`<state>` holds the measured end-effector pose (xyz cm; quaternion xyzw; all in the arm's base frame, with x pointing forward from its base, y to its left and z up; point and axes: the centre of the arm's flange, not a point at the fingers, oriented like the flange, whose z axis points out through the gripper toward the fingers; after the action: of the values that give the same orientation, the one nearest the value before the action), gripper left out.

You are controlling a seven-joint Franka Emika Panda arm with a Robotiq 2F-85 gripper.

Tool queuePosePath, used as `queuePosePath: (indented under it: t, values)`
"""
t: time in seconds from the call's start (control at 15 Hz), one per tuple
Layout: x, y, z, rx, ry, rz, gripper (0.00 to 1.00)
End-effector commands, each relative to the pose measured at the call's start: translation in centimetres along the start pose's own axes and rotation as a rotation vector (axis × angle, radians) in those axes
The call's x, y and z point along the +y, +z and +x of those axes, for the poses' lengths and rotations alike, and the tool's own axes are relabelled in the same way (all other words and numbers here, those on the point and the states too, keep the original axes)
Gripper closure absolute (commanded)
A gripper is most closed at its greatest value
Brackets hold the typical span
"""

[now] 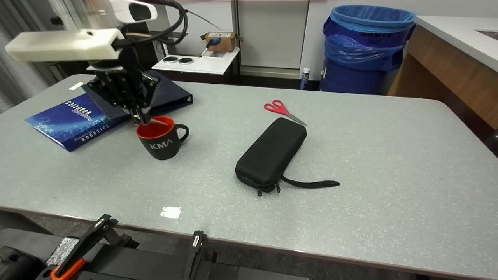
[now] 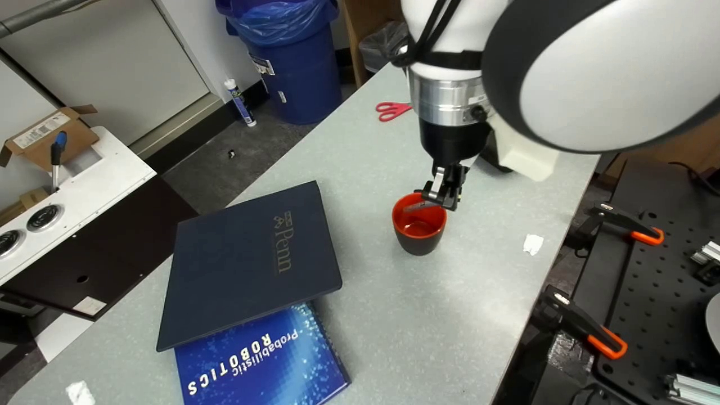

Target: Remove the pen from the mug and put it on the table

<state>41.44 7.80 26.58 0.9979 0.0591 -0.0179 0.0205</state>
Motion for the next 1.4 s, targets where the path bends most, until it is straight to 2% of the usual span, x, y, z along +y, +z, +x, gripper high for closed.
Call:
queuePosePath:
  t: [0.0,0.13,0.33,0.53,0.73,1.0,1.33]
  values:
    - [0.7,-5.0,-5.0,0.112,0.029,-0.046,0.97]
    - [1.9,-5.6,-6.0,0.149,0.080,-0.081,0.97]
    - [5.0,-4.7,-6.2,0.169,0.219,-0.137,0.97]
    - [8.9,-2.7,-4.4,0.177,0.363,-0.188,0.97]
    - [11.5,0.6,-2.1,0.201,0.468,-0.183,0.97]
    - [11.5,5.5,1.3,0.251,0.535,-0.121,0.97]
    - [10.3,9.5,4.6,0.216,0.531,-0.086,0.97]
